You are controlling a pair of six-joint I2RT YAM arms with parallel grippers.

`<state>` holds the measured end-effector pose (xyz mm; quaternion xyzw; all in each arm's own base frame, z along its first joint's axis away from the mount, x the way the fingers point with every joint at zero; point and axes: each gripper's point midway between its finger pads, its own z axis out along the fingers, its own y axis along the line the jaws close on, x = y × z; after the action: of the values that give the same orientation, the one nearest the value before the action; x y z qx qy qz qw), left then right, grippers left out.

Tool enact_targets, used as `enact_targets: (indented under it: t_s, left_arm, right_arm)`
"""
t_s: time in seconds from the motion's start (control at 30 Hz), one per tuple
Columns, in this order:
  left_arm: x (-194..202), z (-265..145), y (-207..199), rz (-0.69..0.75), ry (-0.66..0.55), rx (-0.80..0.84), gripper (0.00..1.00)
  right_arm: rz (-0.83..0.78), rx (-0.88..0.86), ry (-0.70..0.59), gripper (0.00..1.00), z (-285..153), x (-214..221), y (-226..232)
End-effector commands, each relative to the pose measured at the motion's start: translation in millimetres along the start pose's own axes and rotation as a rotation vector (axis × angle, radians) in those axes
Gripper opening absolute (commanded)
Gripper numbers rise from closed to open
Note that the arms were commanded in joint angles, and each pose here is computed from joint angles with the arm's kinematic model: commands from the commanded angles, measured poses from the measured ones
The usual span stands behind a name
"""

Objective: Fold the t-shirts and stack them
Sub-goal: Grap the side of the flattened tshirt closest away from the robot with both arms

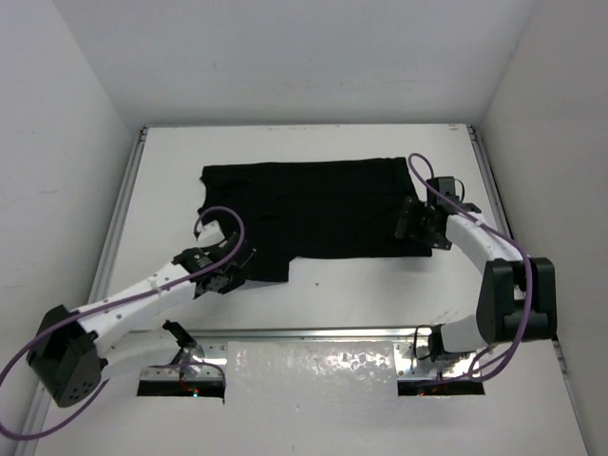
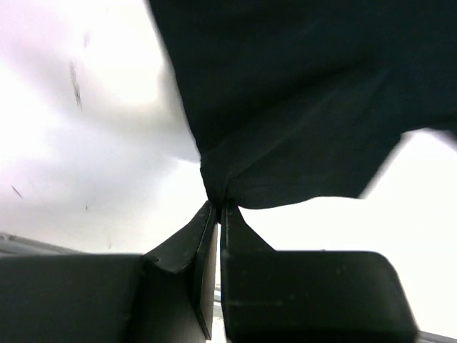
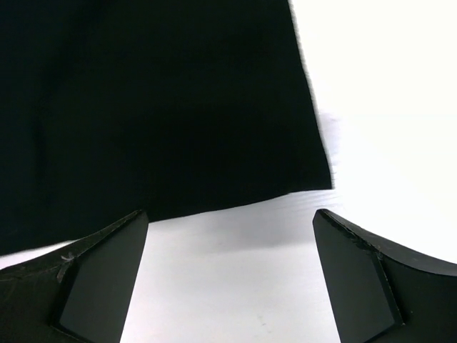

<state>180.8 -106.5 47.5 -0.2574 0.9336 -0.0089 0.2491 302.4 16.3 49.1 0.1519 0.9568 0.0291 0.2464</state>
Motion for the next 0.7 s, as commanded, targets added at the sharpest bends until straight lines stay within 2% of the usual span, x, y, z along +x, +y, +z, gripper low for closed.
enact_targets:
  t_s: [0.0,0.1,0.2,0.23,0.47,0.67]
  left_arm:
    - [-40,-26,-2,-0.013,-0.148,0.023,0.0]
    - [-47,-32,-7,-0.013,-0.169,0.042,0.0]
    - [-46,-30,-13,-0.009,-0.158,0.053,0.0]
    - [-46,-30,-15,-0.012,-0.153,0.061,0.0]
    - [-61,-45,-15,-0.071,-0.21,0.091,0.0]
    - [-66,-51,-12,-0.078,-0.225,0.095,0.0]
  right_arm:
    - [0.024,0.113,-0.03,0.97,6,-6,-21]
    - [0.045,0.132,-0.013,0.94,14,0,-28]
    - [0.068,0.156,0.024,0.83,23,6,-39]
    - [0.073,0.156,0.018,0.74,26,5,-40]
    - [0.095,0.159,0.055,0.54,43,9,-46]
    - [0.094,0.168,0.088,0.41,50,18,-48]
